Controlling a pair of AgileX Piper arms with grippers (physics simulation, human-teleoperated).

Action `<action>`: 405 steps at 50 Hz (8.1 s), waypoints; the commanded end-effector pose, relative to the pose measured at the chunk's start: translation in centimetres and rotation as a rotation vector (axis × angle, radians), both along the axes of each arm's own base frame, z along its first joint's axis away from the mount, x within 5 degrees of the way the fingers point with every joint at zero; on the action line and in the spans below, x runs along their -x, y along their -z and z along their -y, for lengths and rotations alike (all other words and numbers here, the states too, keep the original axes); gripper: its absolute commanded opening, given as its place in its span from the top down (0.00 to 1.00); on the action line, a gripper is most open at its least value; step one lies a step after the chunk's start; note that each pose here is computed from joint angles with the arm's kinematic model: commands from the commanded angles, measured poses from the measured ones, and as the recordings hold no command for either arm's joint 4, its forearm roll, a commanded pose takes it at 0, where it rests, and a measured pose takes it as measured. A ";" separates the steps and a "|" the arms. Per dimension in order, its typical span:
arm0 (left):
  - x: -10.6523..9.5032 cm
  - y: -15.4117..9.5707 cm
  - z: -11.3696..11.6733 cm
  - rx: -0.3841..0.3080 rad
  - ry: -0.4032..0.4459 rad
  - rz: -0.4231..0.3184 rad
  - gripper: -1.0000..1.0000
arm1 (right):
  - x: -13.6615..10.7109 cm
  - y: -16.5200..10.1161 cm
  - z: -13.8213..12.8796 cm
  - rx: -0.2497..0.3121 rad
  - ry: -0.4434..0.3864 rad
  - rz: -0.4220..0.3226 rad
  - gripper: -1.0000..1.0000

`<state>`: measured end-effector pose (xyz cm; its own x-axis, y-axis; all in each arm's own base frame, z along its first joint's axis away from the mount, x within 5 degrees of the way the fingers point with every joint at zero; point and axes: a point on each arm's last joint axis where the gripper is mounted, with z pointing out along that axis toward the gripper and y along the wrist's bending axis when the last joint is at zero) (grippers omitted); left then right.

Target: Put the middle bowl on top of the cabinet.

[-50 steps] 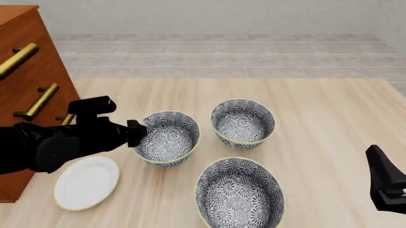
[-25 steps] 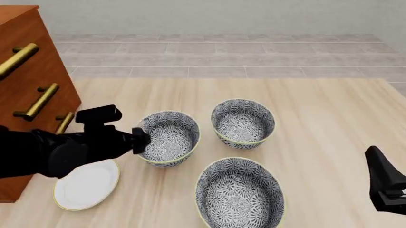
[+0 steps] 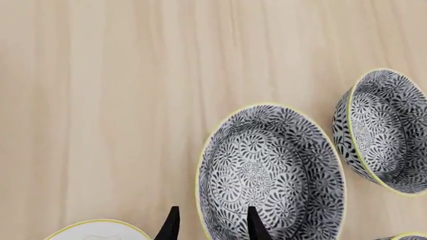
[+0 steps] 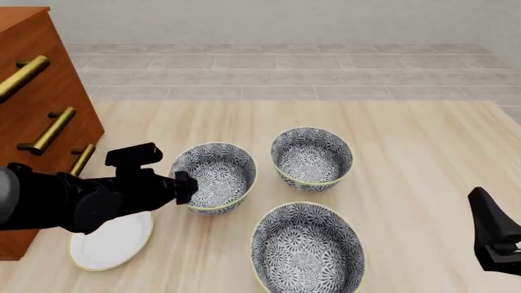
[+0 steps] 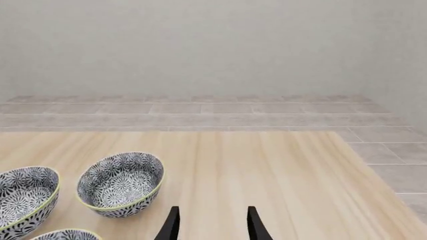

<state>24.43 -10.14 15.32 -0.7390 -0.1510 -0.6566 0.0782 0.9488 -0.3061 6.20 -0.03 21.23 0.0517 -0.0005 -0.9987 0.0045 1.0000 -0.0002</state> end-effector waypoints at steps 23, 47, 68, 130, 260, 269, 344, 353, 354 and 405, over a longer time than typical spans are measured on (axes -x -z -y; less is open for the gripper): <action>-0.6 1.2 0.1 0.001 -0.010 -0.015 1.00 | -0.1 0.0 0.0 0.003 0.003 -0.001 0.00; -0.2 -1.1 -0.7 0.008 -0.023 0.031 1.00 | 0.0 0.1 0.0 -0.003 0.007 -0.005 0.00; 1.3 -4.0 -1.2 0.046 -0.036 0.086 1.00 | 0.0 0.0 0.0 0.003 0.006 0.004 0.00; 3.7 -13.0 -4.8 0.098 -0.172 0.166 1.00 | -0.1 -0.1 0.0 0.005 0.003 0.008 0.00; 6.4 -28.8 -12.3 0.211 -0.624 0.283 1.00 | 0.2 -0.3 0.0 -0.008 0.002 0.024 0.00; 6.3 -29.4 -13.1 0.218 -0.672 0.299 1.00 | 0.1 -0.4 0.0 -0.008 0.002 0.025 0.00; 4.9 -31.5 -18.3 0.256 -0.944 0.350 1.00 | -0.1 -0.6 0.0 -0.007 -0.008 0.025 0.00; 4.7 -31.4 -18.8 0.269 -0.970 0.349 1.00 | -0.1 -0.4 0.0 -0.006 -0.007 0.021 0.00; 4.6 -31.4 -18.8 0.271 -0.972 0.348 1.00 | -0.1 -0.4 0.0 -0.007 -0.006 0.021 0.00; 4.1 -30.1 -22.4 0.312 -1.144 0.328 1.00 | -0.3 -0.5 -0.1 -0.003 -0.009 0.020 0.00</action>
